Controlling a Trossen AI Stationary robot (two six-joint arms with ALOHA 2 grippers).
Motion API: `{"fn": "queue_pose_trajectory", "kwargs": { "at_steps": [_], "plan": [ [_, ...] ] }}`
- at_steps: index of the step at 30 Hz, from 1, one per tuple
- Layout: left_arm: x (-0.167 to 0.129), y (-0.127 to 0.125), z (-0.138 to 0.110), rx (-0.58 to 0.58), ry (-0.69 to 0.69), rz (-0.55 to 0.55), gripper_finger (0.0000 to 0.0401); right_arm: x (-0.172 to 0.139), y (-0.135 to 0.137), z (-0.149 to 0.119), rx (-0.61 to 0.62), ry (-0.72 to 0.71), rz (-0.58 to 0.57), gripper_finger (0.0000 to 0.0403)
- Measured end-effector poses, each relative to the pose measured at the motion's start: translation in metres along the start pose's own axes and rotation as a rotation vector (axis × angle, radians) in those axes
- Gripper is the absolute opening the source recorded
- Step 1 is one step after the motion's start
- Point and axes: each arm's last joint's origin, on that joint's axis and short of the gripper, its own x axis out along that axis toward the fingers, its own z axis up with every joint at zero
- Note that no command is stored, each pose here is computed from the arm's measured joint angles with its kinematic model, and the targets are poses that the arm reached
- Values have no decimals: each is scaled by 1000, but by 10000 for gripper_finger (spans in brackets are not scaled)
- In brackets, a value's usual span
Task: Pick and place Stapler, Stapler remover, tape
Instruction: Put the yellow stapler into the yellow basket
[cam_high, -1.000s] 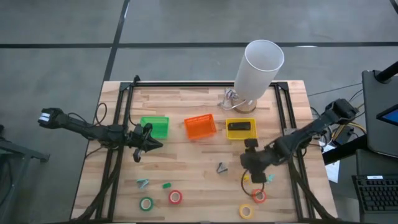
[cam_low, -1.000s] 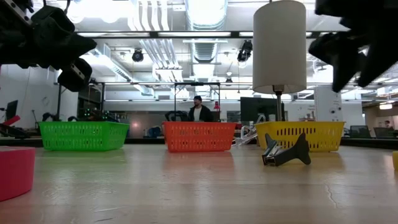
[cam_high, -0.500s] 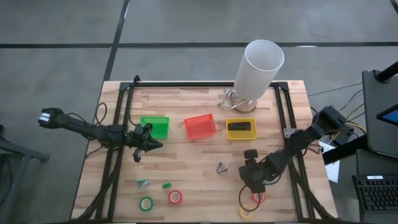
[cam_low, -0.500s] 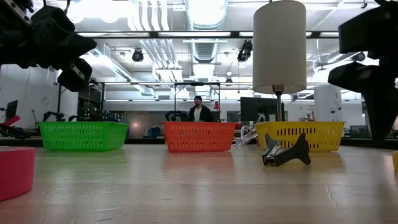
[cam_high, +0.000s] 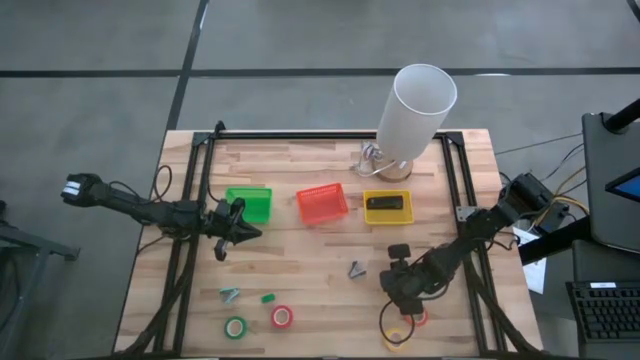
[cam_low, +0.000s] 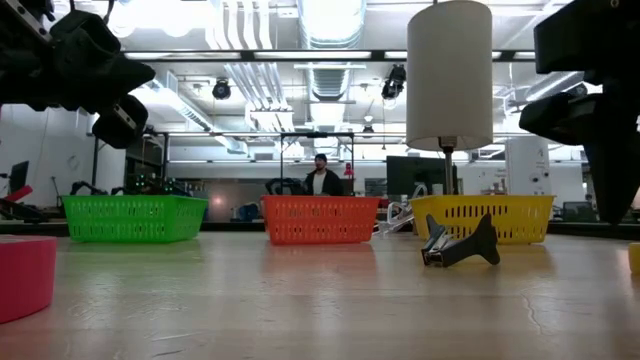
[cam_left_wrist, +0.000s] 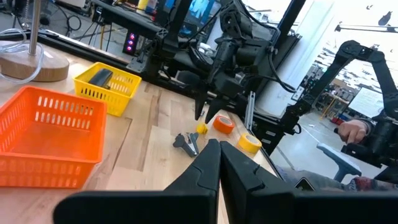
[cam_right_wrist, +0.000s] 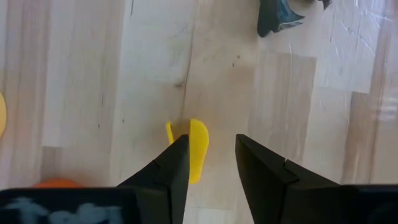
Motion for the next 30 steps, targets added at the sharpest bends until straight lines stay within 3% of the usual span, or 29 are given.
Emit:
{"fn": "queue_pose_trajectory", "kwargs": {
  "at_steps": [18,30],
  "plan": [
    [0,0,-1,0,6,3,10,17,7,-3,-20,39,-14,103],
    [0,0,-1,0,6,3,10,14,6,-2,-24,30,-13,45]
  ]
}}
